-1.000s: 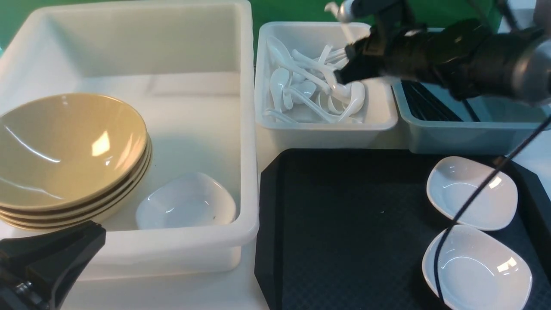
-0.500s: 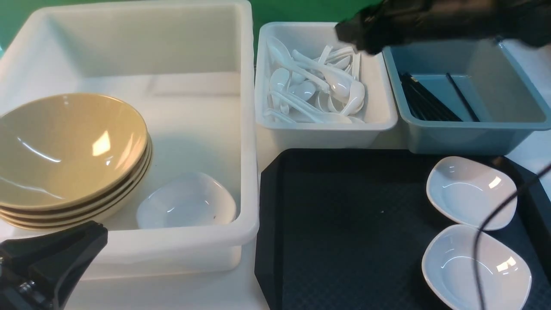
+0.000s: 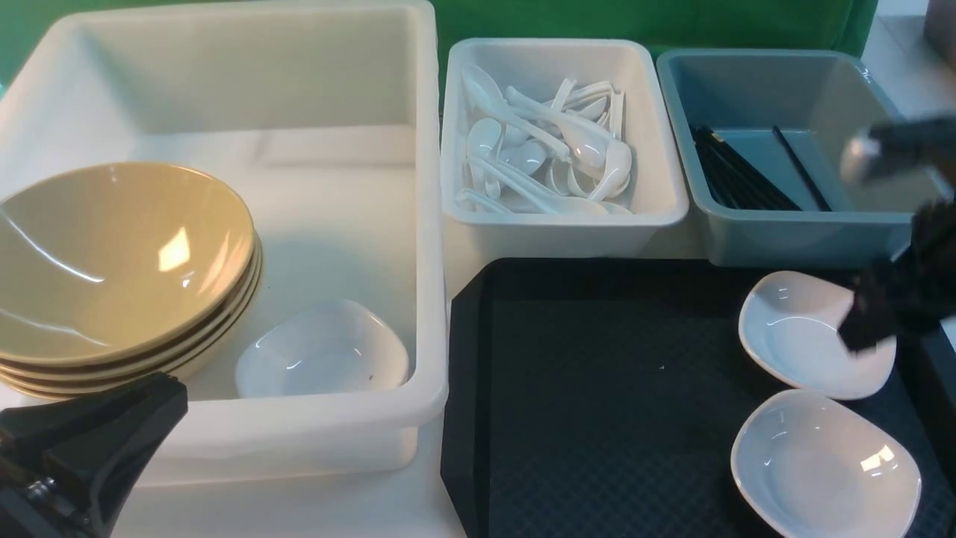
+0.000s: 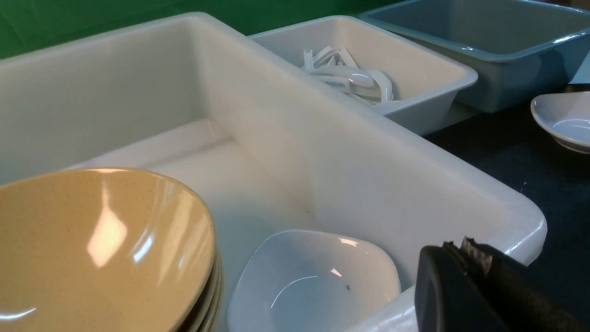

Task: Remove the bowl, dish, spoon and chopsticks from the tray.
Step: Use the right arm to grab the plate, then use the right arm to put the plate into the large storage box on the left

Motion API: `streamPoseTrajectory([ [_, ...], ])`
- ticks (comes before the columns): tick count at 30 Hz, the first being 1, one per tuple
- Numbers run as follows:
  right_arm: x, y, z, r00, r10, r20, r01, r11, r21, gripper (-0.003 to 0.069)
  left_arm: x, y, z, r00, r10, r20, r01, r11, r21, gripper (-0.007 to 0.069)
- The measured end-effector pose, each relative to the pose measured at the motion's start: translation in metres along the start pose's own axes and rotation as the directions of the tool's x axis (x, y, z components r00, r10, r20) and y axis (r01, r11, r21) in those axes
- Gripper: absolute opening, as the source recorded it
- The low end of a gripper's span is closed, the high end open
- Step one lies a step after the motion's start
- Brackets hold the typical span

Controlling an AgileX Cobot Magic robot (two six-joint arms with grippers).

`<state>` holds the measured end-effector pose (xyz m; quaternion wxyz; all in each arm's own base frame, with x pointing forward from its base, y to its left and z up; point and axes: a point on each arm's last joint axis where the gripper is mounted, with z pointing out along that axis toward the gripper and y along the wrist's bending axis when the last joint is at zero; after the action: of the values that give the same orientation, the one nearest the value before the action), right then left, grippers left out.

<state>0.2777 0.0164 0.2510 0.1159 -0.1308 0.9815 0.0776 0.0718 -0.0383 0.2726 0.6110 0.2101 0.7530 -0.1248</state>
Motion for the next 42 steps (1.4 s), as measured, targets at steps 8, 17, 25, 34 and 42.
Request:
streamPoseTrajectory([
  [8, 0.031, -0.006, 0.057, 0.996, -0.035, -0.078, 0.035, 0.999, 0.003, 0.043, -0.001, 0.0, 0.0, 1.0, -0.01, 0.01, 0.01, 1.0, -0.003, -0.0008],
  [17, 0.033, -0.008, 0.085, 0.984, -0.016, -0.177, 0.007, 0.999, -0.05, 0.026, 0.001, 0.001, -0.006, 0.996, 0.094, 0.008, -0.093, 0.995, -0.029, -0.0008],
  [25, 0.018, 0.017, 0.042, 0.989, -0.099, -0.11, 0.078, 0.981, -0.177, 0.0062, 0.012, -0.002, -0.027, 0.965, 0.258, -0.041, -0.259, 0.965, -0.03, -0.0008],
  [34, -0.047, 0.096, -0.083, 0.887, -0.328, 0.325, 0.392, 0.906, -0.157, 0.0061, 0.01, -0.001, -0.031, 0.96, 0.279, 0.005, -0.278, 0.958, -0.066, -0.0008],
  [42, -0.095, 0.214, -0.111, 0.637, -0.405, 0.656, 0.621, 0.773, -0.127, 0.0062, 0.013, 0.0, -0.028, 0.959, 0.281, 0.026, -0.277, 0.956, -0.091, -0.0008],
])
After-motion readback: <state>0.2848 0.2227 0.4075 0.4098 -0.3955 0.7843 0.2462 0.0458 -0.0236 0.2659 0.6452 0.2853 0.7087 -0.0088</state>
